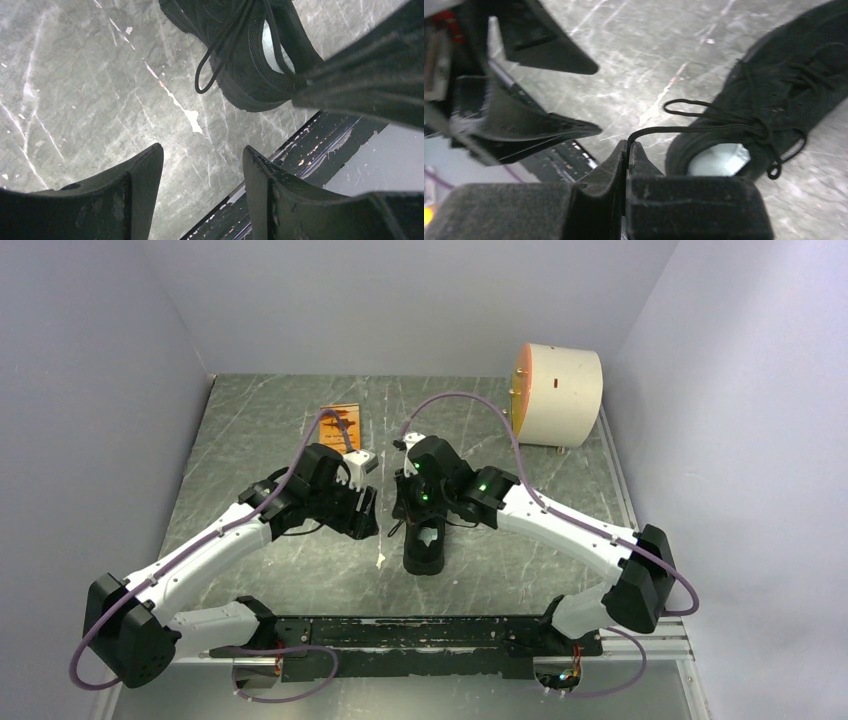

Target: Tie the shoes

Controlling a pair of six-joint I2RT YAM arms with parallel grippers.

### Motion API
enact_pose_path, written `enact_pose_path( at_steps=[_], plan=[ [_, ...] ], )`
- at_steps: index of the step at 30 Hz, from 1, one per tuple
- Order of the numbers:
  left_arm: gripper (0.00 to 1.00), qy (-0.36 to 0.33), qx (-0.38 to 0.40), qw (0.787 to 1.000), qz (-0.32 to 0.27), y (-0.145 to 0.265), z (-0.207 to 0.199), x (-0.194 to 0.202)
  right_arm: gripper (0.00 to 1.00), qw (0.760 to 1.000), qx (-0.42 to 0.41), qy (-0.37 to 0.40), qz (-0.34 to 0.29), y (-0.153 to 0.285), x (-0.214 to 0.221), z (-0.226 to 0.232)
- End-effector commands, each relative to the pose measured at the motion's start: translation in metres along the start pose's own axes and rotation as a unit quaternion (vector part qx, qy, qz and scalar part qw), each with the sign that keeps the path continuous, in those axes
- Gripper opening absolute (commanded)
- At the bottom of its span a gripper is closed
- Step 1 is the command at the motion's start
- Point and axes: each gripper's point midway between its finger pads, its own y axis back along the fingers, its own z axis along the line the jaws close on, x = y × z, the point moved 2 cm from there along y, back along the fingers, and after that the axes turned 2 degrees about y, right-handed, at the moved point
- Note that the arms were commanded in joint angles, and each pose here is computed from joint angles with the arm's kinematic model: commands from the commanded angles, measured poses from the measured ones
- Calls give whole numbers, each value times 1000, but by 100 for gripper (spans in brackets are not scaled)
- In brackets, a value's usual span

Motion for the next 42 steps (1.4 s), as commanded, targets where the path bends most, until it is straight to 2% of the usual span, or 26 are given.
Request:
enact_pose_path(
  at_steps=[1, 10, 14, 19, 22, 27, 29, 33, 38, 42],
  plan=[
    [64, -6, -13, 1000, -13, 2, 5, -7, 0, 993, -113, -11, -10, 12, -4, 39],
    [65, 14, -16, 1000, -19, 1, 17, -11, 0, 980, -195, 7, 30, 13, 17, 58],
    [65, 16, -2, 1000, -19, -3, 15, -12, 0, 981, -192, 11, 39, 13, 20, 56],
    [65, 17, 50, 998, -30, -10, 1, -21, 34, 984, -170, 26, 41, 21, 16, 49],
    [66, 20, 86, 996, -33, -17, -9, -27, 55, 987, -152, 45, 2, 46, -2, 29],
    [66, 23, 140, 989, -30, -34, -20, -32, 67, 998, -29, 41, -46, 59, -12, -83],
    [65, 16, 160, 987, -28, -42, -23, -35, 68, 995, -29, 66, -75, 48, -4, -115],
    [61, 9, 200, 980, -13, -59, -27, -35, 68, 980, -62, 151, -111, 20, 6, -133],
    [56, 4, 216, 976, -7, -76, -23, -38, 65, 976, -126, 152, -88, -4, 17, -137],
    [50, 13, 208, 978, -11, -81, -14, -45, 64, 978, -135, 140, -76, -17, 26, -141]
  ],
)
